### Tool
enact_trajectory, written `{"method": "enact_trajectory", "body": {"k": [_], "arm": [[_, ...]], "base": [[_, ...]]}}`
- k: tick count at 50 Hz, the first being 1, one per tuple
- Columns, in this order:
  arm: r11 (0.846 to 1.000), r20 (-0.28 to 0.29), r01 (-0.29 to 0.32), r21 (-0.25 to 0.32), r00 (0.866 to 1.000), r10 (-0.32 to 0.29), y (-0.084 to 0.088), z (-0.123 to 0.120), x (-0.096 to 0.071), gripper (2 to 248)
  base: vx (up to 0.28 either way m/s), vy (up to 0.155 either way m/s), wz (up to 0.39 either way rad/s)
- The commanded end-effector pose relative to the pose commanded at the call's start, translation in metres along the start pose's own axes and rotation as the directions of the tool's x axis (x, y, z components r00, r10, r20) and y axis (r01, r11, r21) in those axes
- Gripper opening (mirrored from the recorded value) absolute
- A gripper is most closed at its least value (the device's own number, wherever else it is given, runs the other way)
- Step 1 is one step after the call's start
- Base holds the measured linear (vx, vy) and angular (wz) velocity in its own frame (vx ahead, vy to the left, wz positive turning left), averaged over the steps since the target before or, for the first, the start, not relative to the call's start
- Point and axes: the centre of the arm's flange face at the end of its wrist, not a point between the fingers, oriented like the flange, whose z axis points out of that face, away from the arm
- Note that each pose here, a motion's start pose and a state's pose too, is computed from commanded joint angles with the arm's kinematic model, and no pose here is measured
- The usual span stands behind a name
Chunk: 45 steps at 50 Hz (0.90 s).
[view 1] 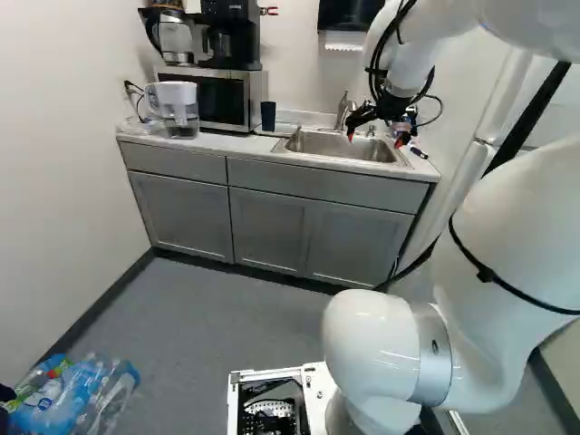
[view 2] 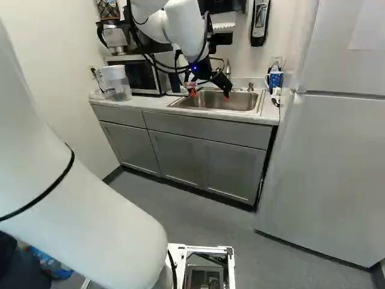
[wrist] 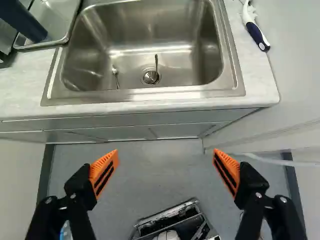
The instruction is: Rinse the cup and place it in the tray
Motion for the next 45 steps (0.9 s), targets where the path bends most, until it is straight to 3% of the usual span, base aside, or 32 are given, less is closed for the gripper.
{"method": "enact_trajectory", "body": {"k": [23,45], "arm": [[1.0,-0.036,0.018,0.011,0.999,-0.018,-0.008,0.015,-0.014,247],[0.998,-0.095,0.048,0.03,0.994,-0.045,-0.02,0.037,-0.04,247]], "base": [[0.0,0.0,0.0],[0.0,0.0,0.0]]}}
